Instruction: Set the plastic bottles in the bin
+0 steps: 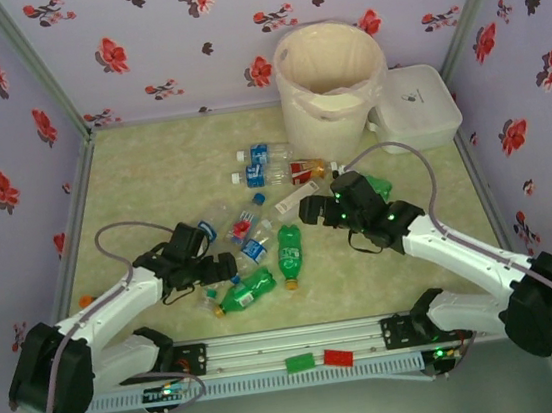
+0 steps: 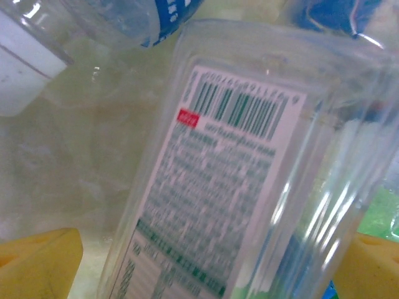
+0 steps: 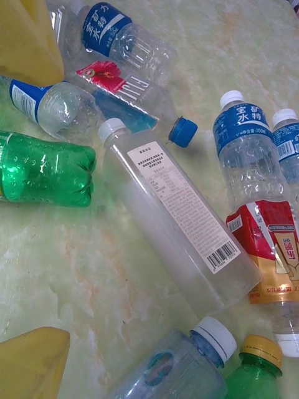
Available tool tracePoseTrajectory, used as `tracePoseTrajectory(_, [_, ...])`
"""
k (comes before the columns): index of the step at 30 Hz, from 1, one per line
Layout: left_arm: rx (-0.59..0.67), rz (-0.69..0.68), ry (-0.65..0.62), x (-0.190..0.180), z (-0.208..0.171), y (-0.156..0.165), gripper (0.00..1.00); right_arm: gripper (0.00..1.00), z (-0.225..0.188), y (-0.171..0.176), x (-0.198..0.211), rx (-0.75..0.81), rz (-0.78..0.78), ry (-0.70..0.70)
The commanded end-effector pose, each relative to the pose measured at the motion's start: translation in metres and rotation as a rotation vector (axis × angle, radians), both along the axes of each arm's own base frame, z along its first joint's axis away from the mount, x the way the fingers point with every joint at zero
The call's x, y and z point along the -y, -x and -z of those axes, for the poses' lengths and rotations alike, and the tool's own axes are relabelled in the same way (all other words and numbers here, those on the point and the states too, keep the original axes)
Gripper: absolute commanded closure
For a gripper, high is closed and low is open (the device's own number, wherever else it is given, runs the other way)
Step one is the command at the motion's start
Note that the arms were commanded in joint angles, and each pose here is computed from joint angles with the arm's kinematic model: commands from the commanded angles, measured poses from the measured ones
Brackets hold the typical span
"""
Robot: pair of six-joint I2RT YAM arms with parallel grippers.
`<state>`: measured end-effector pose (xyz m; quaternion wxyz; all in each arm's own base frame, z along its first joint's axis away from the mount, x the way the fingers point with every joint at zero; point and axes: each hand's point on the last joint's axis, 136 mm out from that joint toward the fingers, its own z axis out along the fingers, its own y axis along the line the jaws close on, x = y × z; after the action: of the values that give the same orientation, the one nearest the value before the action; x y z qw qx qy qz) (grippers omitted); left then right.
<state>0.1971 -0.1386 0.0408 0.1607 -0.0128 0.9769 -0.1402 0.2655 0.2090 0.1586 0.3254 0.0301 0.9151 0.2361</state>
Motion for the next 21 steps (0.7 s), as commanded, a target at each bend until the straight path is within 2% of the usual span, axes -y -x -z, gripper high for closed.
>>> tracePoseTrajectory(1, [0.023,0.022,0.001,0.004,-0.003,-0.005,0.01,0.00,-0.011,-0.008,-0.003,0.036,0.026,-0.011])
tracePoseTrajectory(10, [0.019,0.013,-0.023,0.002,0.006,-0.008,0.10,0.00,-0.005,-0.007,-0.006,0.023,0.022,0.008])
tracePoseTrajectory(21, [0.059,-0.009,-0.081,-0.011,0.003,-0.011,0.38,0.00,-0.004,-0.003,-0.006,0.030,0.024,0.020])
